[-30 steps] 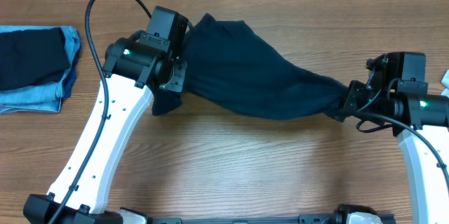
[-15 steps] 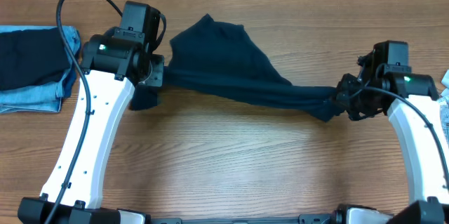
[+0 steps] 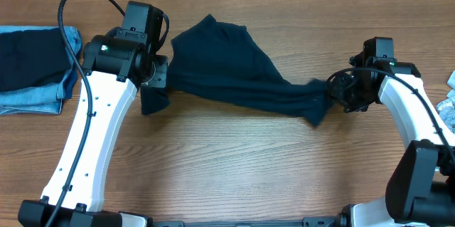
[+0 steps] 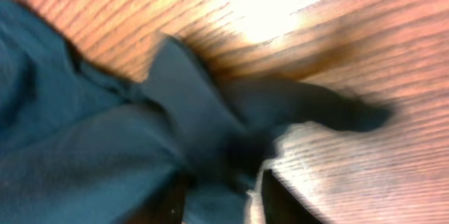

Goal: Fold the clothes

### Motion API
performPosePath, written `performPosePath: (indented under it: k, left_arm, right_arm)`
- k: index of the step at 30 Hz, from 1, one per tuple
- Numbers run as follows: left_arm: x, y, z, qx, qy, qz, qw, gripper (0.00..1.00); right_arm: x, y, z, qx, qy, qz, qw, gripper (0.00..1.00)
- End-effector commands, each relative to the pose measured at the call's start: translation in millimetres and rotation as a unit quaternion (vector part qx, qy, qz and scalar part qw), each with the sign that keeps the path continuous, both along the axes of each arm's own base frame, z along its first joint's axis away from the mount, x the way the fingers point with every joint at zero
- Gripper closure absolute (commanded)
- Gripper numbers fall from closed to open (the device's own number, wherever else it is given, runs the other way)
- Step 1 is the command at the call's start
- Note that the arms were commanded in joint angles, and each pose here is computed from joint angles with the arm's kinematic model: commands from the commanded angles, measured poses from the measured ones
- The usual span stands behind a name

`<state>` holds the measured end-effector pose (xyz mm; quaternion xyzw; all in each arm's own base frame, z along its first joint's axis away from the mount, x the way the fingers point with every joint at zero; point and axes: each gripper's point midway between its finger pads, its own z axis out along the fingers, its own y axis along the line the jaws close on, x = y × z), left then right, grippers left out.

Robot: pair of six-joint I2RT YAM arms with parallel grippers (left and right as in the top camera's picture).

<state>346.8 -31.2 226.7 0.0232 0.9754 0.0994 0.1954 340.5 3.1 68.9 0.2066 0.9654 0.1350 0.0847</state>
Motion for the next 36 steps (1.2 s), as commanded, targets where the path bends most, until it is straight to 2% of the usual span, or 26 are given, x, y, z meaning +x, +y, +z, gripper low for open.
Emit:
performPosePath:
  k: [1, 6, 8, 16, 20, 31, 34, 36]
  left_arm:
    - [4, -1, 11, -0.007, -0.017, 0.0, 1.0, 0.96]
    - [6, -3, 11, -0.013, -0.019, -0.003, 1.0, 0.96]
    - [7, -6, 11, -0.018, -0.02, -0.01, 1.0, 0.96]
    - [7, -6, 11, -0.018, -0.019, -0.01, 1.0, 0.96]
    - [7, -6, 11, -0.018, -0.019, -0.01, 1.0, 0.96]
    - [7, -6, 11, -0.018, -0.019, -0.01, 1.0, 0.96]
    - [6, -6, 11, -0.018, -0.018, -0.01, 1.0, 0.96]
    - [6, -5, 10, -0.017, -0.017, -0.01, 1.0, 0.96]
  right_arm:
    - [5, -1, 7, 0.0, -0.009, 0.001, 1.0, 0.47]
    - [-7, 8, 7, 0.024, 0.014, 0.007, 1.0, 0.46]
    - [-9, 20, 9, 0.053, 0.008, 0.038, 0.998, 0.46]
    - [-6, 38, 0, 0.101, -0.006, 0.063, 0.993, 0.47]
    - [-9, 53, -12, 0.147, 0.001, 0.08, 0.986, 0.52]
    - [-2, 58, -20, 0.145, -0.006, 0.088, 0.985, 0.57]
    - [1, 64, -20, 0.144, -0.011, 0.094, 0.985, 0.68]
    - [2, 64, -20, 0.143, -0.01, 0.09, 0.986, 0.86]
